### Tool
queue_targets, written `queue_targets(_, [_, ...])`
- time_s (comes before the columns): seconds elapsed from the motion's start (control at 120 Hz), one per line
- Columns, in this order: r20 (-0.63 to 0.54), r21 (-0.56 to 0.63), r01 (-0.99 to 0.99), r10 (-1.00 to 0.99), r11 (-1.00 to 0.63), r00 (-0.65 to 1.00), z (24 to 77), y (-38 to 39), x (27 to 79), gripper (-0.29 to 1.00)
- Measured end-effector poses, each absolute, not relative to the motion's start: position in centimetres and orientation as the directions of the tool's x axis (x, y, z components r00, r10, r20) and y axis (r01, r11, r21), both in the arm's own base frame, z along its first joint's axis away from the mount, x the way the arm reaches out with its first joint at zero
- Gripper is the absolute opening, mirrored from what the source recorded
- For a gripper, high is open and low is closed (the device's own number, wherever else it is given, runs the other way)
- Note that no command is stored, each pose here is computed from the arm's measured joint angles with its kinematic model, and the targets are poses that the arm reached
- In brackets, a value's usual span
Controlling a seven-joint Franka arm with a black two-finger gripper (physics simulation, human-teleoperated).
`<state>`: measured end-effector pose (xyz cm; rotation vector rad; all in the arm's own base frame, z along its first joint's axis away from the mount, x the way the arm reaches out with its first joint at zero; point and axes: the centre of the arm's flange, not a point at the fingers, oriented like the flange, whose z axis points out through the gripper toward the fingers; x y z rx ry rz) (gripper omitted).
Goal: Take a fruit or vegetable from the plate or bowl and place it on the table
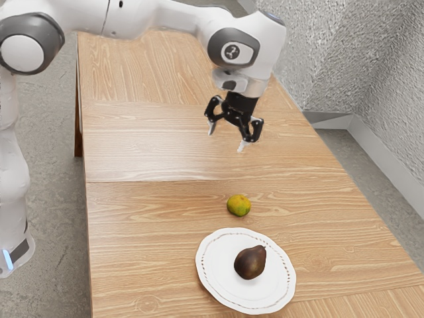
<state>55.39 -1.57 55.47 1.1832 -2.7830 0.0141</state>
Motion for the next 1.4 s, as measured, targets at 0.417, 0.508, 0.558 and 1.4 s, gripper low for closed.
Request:
queue_targets(0.417, [0.089, 0.069, -0.848, -0.843, -0.526, 0.531, 53.5, -4.8, 58.3, 0.70])
queue_targets(0.508, [0.113, 0.072, -0.869, -0.861, -0.490, 0.495, 53.6, -18.9, 56.0, 0.70])
queue_targets(0.558, [0.116, 0.082, -0.847, -0.839, -0.525, 0.532, 53.3, -22.0, 55.2, 0.70])
queue_targets(1.4, [0.042, 0.183, -0.265, -0.261, -0.947, 0.964, 46.7, -23.8, 57.6, 0.70])
